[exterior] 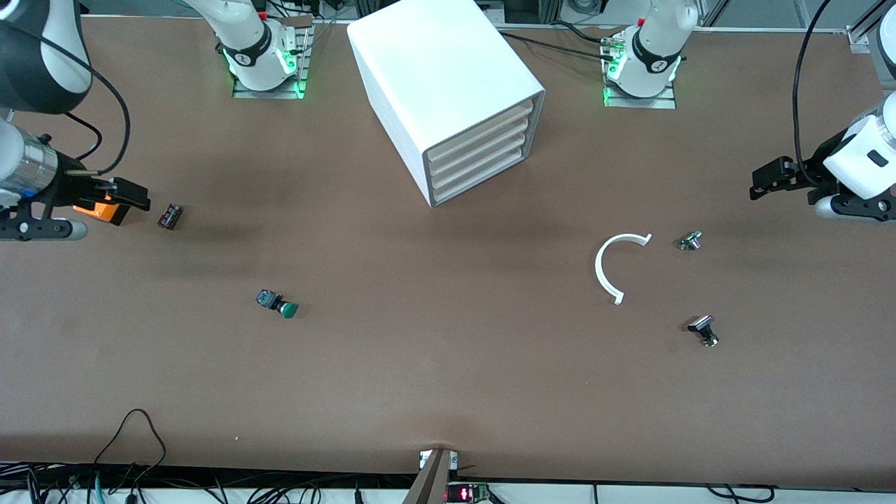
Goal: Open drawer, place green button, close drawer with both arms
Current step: 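Move the right gripper toward the green push button, then grasp the green button with the right gripper while the left gripper reaches the drawer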
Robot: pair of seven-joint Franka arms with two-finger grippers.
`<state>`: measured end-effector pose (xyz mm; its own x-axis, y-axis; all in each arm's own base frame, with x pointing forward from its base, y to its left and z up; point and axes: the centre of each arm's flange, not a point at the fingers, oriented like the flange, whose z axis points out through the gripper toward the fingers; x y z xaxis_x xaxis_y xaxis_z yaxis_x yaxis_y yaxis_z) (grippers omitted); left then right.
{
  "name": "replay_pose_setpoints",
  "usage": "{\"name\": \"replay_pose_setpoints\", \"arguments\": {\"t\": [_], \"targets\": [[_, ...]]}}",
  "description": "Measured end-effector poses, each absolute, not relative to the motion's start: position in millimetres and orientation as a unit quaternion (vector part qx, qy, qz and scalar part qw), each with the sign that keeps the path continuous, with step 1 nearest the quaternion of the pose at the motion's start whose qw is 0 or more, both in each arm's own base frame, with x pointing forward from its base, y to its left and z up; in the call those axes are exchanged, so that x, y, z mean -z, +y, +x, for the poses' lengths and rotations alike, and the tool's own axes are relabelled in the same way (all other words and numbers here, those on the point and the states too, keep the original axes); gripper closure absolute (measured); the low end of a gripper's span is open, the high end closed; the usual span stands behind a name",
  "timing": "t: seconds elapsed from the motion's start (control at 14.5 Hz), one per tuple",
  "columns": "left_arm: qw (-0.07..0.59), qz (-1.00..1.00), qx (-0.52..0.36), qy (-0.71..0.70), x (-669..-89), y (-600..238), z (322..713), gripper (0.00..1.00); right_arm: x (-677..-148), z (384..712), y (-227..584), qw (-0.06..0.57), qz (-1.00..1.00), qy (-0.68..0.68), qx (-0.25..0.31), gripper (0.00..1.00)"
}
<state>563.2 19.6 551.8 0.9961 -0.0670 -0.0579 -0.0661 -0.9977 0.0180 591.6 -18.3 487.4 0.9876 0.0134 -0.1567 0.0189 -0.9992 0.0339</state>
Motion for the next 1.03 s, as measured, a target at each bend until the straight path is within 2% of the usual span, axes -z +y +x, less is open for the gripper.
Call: {"name": "replay_pose_setpoints", "arguments": {"t": [0.41,1.03], "targets": [[0.01,0.999,0.029,-0.034,-552,18,563,0.0,-398,623,28,0.021,0.994,0.05,0.095,0.0],[0.011,0.999,0.033,-0.039,-546,13,572,0.0,-335,644,35,-0.002,0.986,0.145,0.084,0.0]]}}
